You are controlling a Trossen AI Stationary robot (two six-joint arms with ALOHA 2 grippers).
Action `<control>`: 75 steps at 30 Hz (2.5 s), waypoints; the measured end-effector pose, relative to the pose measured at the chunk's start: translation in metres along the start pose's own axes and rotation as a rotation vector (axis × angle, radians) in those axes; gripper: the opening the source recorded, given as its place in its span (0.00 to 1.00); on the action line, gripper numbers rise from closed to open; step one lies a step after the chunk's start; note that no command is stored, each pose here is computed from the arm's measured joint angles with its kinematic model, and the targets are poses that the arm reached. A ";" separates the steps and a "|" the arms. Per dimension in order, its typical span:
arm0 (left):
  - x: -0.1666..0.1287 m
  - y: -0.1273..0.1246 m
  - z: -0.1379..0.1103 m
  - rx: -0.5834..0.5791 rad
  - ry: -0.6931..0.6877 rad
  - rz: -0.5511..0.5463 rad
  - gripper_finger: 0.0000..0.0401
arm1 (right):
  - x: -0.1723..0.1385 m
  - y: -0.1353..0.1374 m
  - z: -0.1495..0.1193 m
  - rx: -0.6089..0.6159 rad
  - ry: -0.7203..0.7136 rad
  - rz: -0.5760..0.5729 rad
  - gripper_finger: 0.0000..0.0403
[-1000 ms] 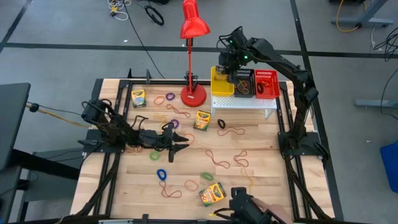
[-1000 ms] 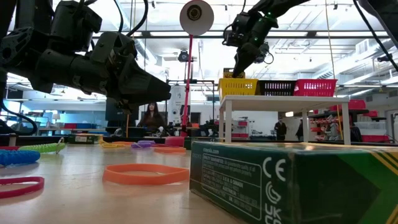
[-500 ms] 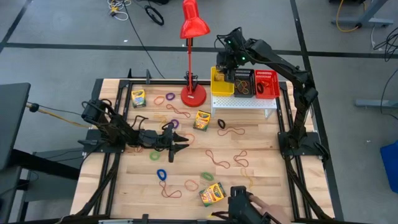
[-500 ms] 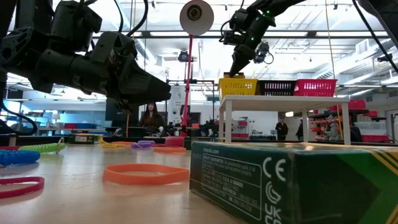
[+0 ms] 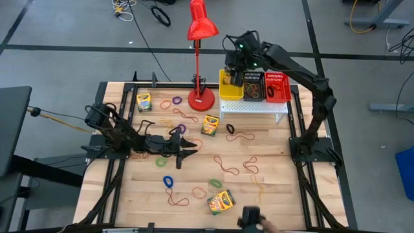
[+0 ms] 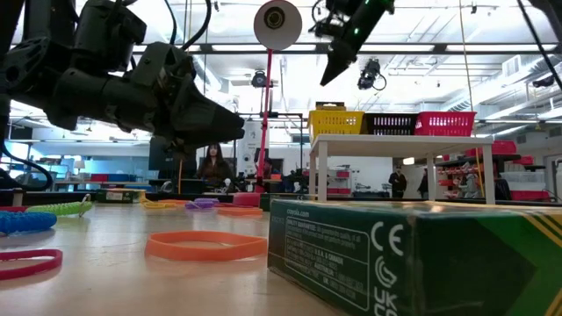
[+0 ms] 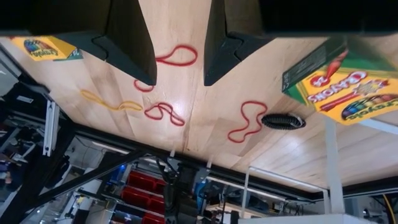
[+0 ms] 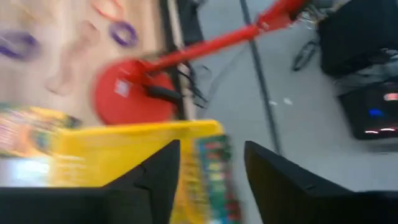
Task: Pick & Place Office Desk Supplies
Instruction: Put the orange rubber band into the black bin on the shelf
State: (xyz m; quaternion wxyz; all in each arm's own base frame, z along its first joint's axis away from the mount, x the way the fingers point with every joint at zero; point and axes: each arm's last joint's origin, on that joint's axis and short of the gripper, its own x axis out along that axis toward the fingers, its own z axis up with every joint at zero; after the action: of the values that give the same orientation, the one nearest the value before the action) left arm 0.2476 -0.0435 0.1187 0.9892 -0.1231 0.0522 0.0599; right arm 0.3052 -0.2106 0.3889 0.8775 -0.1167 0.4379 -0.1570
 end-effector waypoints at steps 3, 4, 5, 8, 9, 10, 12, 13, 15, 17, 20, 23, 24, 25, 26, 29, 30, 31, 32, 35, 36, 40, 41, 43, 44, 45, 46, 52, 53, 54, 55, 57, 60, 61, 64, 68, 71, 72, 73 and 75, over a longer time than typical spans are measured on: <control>0.006 -0.003 0.002 0.008 0.000 0.000 0.35 | -0.003 0.026 -0.007 0.016 -0.041 0.066 0.24; 0.007 -0.004 0.003 0.014 -0.002 -0.001 0.35 | -0.002 0.037 -0.011 0.010 -0.059 0.068 0.16; 0.009 -0.005 0.004 0.019 -0.005 -0.002 0.35 | -0.001 0.049 -0.017 0.005 -0.081 0.071 0.08; 0.013 -0.006 0.005 0.033 0.008 0.001 0.34 | -0.007 0.086 -0.033 0.023 -0.194 0.067 0.04; 0.013 -0.006 0.005 0.036 0.009 0.002 0.34 | -0.010 0.098 -0.039 0.034 -0.240 0.056 0.04; 0.014 -0.006 0.005 0.034 0.010 0.001 0.32 | -0.012 0.110 -0.046 0.045 -0.269 0.049 0.04; 0.014 -0.006 0.005 0.028 0.018 0.004 0.28 | -0.016 0.137 -0.064 0.060 -0.321 0.040 0.02; 0.014 -0.006 0.004 0.026 0.021 0.003 0.25 | -0.018 0.150 -0.073 0.068 -0.352 0.043 0.01; 0.014 -0.006 0.004 0.024 0.021 0.001 0.18 | -0.022 0.174 -0.092 0.094 -0.420 0.050 0.02; 0.014 -0.006 0.004 0.030 0.025 0.002 0.09 | -0.022 0.196 -0.112 0.125 -0.472 0.062 0.02; 0.014 -0.006 0.004 0.039 0.024 0.002 0.02 | -0.017 0.226 -0.141 0.163 -0.512 0.064 0.02; 0.013 -0.007 0.003 0.043 0.042 0.003 0.02 | -0.013 0.247 -0.162 0.201 -0.552 0.054 0.01; 0.013 -0.007 0.002 0.044 0.055 0.006 0.02 | -0.011 0.254 -0.169 0.212 -0.557 0.054 0.01; 0.013 -0.007 0.000 0.044 0.068 0.014 0.02 | -0.010 0.260 -0.175 0.226 -0.566 0.054 0.02; 0.013 -0.006 -0.001 0.036 0.082 0.025 0.03 | -0.010 0.265 -0.179 0.242 -0.579 0.059 0.02; 0.014 -0.005 -0.006 0.005 0.138 0.048 0.07 | -0.011 0.278 -0.191 0.277 -0.620 0.084 0.02; 0.015 -0.005 -0.008 0.002 0.171 0.060 0.09 | -0.012 0.282 -0.195 0.275 -0.635 0.094 0.02; 0.017 -0.005 -0.010 -0.003 0.206 0.069 0.11 | -0.013 0.285 -0.198 0.276 -0.653 0.105 0.02; 0.020 -0.006 -0.011 0.000 0.247 0.079 0.13 | -0.014 0.288 -0.200 0.277 -0.670 0.118 0.02; 0.031 -0.009 -0.012 0.038 0.377 0.122 0.19 | -0.018 0.297 -0.208 0.272 -0.706 0.154 0.01; 0.035 -0.011 -0.011 0.062 0.417 0.133 0.21 | -0.020 0.300 -0.210 0.274 -0.721 0.167 0.01; 0.048 -0.017 -0.003 0.145 0.538 0.169 0.29 | -0.025 0.309 -0.218 0.299 -0.737 0.211 0.02; 0.050 -0.018 0.000 0.167 0.563 0.179 0.31 | -0.025 0.311 -0.220 0.308 -0.734 0.218 0.02; 0.055 -0.019 0.005 0.207 0.606 0.212 0.36 | -0.026 0.314 -0.225 0.329 -0.726 0.226 0.02; 0.057 -0.019 0.008 0.223 0.622 0.229 0.38 | -0.025 0.315 -0.228 0.339 -0.721 0.229 0.02; 0.059 -0.017 0.011 0.236 0.637 0.243 0.40 | -0.025 0.316 -0.230 0.347 -0.716 0.229 0.02; 0.060 -0.015 0.013 0.249 0.651 0.250 0.42 | -0.025 0.316 -0.232 0.353 -0.714 0.230 0.02; 0.067 0.005 0.019 0.213 0.708 0.197 0.47 | -0.025 0.319 -0.239 0.375 -0.705 0.220 0.02; 0.067 0.009 0.019 0.199 0.725 0.191 0.46 | -0.025 0.319 -0.239 0.373 -0.706 0.223 0.02; 0.067 0.013 0.018 0.187 0.740 0.184 0.45 | -0.026 0.320 -0.239 0.371 -0.706 0.225 0.02; 0.067 0.016 0.018 0.176 0.757 0.178 0.43 | -0.026 0.320 -0.239 0.370 -0.707 0.227 0.02; 0.066 0.021 0.017 0.168 0.790 0.172 0.39 | -0.026 0.321 -0.240 0.367 -0.708 0.231 0.02; 0.064 0.024 0.016 0.200 0.823 0.177 0.32 | -0.027 0.321 -0.240 0.363 -0.708 0.229 0.02; 0.064 0.025 0.016 0.210 0.828 0.184 0.29 | -0.027 0.321 -0.240 0.360 -0.708 0.228 0.02; 0.063 0.023 0.015 0.223 0.838 0.159 0.18 | -0.026 0.321 -0.240 0.359 -0.708 0.227 0.02; 0.062 0.016 0.013 0.267 0.849 0.108 0.03 | -0.026 0.321 -0.240 0.360 -0.708 0.227 0.02; 0.059 0.007 0.013 0.319 0.848 0.071 0.01 | -0.026 0.321 -0.240 0.358 -0.708 0.234 0.02; 0.058 0.002 0.014 0.343 0.834 0.040 0.01 | -0.026 0.321 -0.240 0.362 -0.707 0.237 0.02; 0.059 -0.005 0.015 0.367 0.808 0.003 0.01 | -0.026 0.321 -0.240 0.376 -0.705 0.241 0.02; 0.061 -0.017 0.022 0.387 0.708 -0.094 0.01 | -0.026 0.320 -0.239 0.402 -0.702 0.247 0.03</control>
State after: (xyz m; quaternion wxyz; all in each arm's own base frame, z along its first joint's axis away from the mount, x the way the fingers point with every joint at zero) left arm 0.3123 -0.0484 0.1365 0.9167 0.0501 0.3942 -0.0426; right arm 0.1534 0.0787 0.1570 0.9909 0.0638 0.0835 -0.0839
